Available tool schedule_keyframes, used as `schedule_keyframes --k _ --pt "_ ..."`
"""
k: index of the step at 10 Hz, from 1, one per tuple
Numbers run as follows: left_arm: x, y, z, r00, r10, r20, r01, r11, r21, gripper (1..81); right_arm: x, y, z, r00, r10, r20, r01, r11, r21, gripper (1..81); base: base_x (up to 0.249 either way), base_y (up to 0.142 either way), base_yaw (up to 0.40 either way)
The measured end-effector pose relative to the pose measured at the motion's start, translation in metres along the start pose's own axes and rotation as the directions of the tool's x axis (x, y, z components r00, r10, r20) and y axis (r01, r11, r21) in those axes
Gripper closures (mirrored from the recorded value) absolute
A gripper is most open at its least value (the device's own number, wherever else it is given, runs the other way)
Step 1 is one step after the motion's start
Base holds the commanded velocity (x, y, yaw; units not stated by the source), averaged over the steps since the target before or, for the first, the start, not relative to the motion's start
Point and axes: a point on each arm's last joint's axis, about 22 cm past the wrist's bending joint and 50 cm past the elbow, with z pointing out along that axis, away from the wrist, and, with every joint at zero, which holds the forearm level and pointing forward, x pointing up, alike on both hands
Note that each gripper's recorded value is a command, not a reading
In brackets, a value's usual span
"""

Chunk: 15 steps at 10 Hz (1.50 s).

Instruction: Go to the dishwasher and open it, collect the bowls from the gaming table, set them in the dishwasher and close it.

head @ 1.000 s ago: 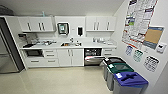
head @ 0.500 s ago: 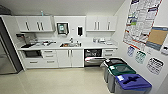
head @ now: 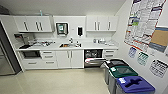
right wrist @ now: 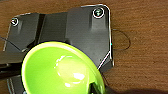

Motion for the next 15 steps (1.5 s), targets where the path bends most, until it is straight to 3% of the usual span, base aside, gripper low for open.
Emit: schedule_keyframes --k 15 --pt "0.0006 -0.0001 0.0001 1.0 0.0 0.0 0.0 1.0 0.0 81.1 0.0013 0.0 0.0001 1.0 0.0 -0.001 0.0 1.0 0.0 81.1 0.135 0.0 0.0"
